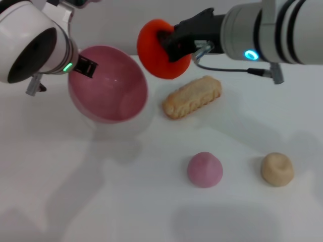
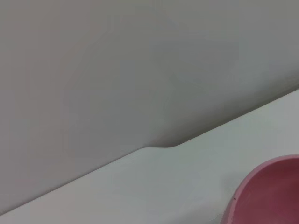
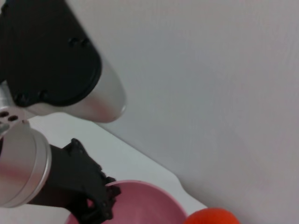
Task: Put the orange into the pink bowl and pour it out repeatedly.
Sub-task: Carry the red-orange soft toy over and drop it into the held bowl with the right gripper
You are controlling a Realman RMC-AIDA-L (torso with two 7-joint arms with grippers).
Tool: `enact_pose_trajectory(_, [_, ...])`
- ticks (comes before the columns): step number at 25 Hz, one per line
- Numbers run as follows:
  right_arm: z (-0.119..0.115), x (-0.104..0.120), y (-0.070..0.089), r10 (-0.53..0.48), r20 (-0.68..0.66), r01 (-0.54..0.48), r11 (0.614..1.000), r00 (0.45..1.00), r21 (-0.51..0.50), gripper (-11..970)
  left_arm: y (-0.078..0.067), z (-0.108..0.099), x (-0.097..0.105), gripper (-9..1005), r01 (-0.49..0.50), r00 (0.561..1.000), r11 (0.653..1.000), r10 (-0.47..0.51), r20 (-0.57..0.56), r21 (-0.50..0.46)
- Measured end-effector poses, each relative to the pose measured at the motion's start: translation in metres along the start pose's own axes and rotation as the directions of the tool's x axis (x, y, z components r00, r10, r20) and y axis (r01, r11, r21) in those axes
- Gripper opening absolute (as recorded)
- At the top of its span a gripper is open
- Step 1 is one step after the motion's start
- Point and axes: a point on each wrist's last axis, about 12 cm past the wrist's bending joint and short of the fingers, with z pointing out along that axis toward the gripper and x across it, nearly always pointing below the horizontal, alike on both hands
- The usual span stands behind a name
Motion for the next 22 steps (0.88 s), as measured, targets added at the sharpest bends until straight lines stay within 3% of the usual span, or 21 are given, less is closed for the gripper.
enact_pose_trajectory(22, [0.043, 0.007, 0.001, 0.028, -0.059, -0.031, 0.998, 0.998, -0.061, 56, -0.008, -0.004, -0.006, 47, -0.002, 1.000, 0.999, 0.001, 0.024, 0.051])
